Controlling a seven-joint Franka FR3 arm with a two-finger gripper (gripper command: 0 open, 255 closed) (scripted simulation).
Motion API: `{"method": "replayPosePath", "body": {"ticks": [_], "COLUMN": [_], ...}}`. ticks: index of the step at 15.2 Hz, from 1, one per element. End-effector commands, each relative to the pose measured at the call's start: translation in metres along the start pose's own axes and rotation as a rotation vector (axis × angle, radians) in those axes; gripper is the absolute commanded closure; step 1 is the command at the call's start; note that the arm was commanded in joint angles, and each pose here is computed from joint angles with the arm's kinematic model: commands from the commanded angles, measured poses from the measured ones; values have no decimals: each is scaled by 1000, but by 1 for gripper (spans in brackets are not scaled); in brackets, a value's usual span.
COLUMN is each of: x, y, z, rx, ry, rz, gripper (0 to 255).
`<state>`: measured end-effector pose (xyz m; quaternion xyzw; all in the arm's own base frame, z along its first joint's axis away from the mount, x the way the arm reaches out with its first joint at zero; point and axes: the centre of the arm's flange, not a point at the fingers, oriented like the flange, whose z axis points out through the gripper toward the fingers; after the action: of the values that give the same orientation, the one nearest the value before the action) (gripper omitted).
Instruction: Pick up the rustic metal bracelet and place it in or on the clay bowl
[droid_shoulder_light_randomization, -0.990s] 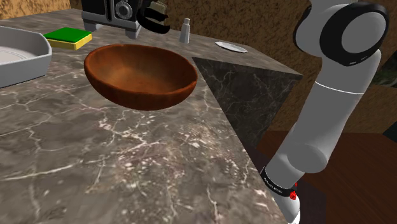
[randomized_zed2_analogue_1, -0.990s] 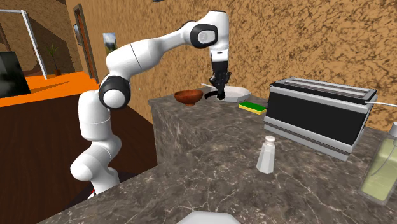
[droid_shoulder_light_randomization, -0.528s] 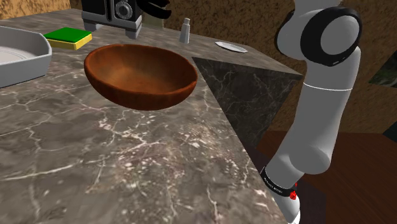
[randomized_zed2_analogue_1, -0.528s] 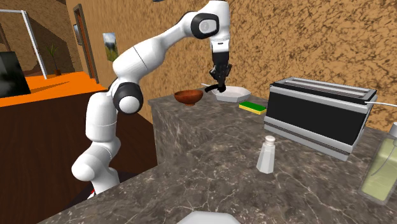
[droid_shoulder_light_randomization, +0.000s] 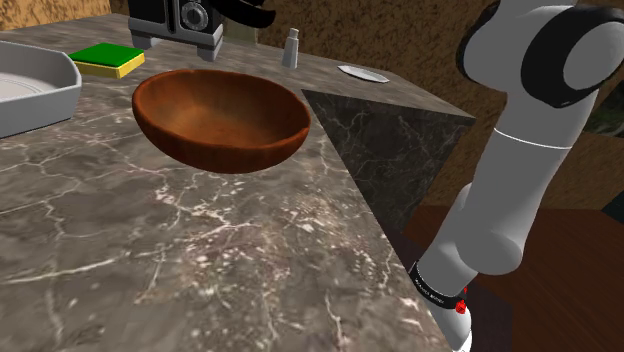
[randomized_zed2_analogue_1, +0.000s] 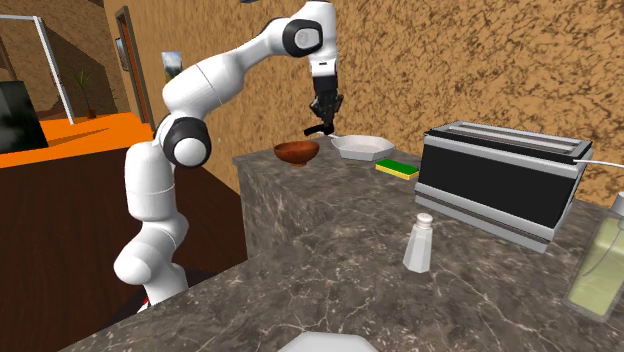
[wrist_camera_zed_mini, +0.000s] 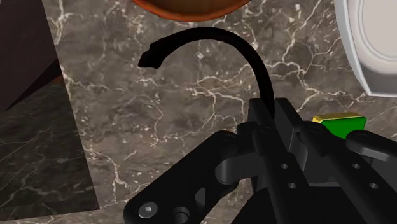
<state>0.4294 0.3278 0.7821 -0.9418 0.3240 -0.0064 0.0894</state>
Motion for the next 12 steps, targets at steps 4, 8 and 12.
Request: {"method": "replayPosePath", "body": {"ticks": [4,8,12], "x": [-68,-121,-138], "y": [-1,-3,0], "z": [-3,-4,11], "rx": [0,0,0], "ry": [0,0,0], "rz": [1,1,1], "gripper": [255,255,255]}}
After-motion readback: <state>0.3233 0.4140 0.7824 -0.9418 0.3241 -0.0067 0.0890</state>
